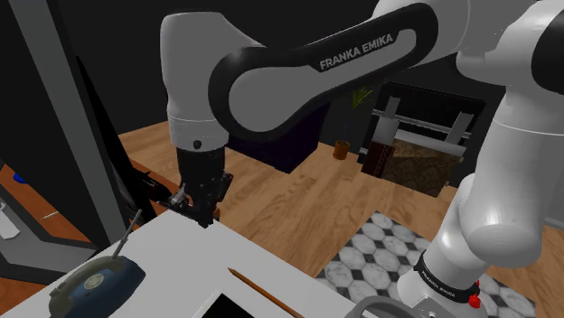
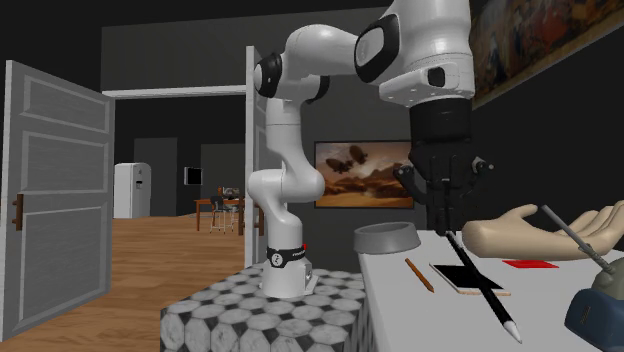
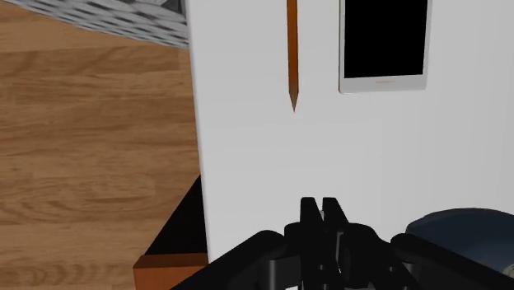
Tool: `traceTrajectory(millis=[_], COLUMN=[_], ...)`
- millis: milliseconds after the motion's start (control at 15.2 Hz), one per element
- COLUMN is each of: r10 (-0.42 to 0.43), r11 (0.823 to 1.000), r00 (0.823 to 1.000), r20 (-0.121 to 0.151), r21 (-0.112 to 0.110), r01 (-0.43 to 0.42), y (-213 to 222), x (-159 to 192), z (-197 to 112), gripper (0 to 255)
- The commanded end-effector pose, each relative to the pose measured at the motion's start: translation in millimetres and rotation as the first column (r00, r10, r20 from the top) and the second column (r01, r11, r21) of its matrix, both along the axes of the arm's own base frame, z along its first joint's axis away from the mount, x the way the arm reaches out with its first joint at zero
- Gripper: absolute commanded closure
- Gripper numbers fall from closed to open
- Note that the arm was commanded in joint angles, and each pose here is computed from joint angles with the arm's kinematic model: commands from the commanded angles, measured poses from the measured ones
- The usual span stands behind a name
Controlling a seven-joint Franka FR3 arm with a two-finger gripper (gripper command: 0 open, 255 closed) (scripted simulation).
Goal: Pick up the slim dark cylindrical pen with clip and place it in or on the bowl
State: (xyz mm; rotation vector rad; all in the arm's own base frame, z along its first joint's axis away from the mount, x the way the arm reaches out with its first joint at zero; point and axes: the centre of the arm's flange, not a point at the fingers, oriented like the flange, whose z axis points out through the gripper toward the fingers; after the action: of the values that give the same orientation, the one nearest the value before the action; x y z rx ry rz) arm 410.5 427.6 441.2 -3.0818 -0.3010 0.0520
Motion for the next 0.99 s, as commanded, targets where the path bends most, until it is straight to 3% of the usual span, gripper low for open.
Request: traceTrajectory(millis=[0, 132, 924], r10=[0.000, 0.000, 0.000], r11=[1.000, 1.000, 1.000], r00=[1.000, 1.000, 1.000], r20=[0.000, 0.000, 0.000], r21=[0.000, 0.000, 0.000], r01=[0.000, 0.000, 0.000], y=[1, 0, -47], x=[0, 0, -151], z=[11, 17, 21], gripper=[255, 255, 255])
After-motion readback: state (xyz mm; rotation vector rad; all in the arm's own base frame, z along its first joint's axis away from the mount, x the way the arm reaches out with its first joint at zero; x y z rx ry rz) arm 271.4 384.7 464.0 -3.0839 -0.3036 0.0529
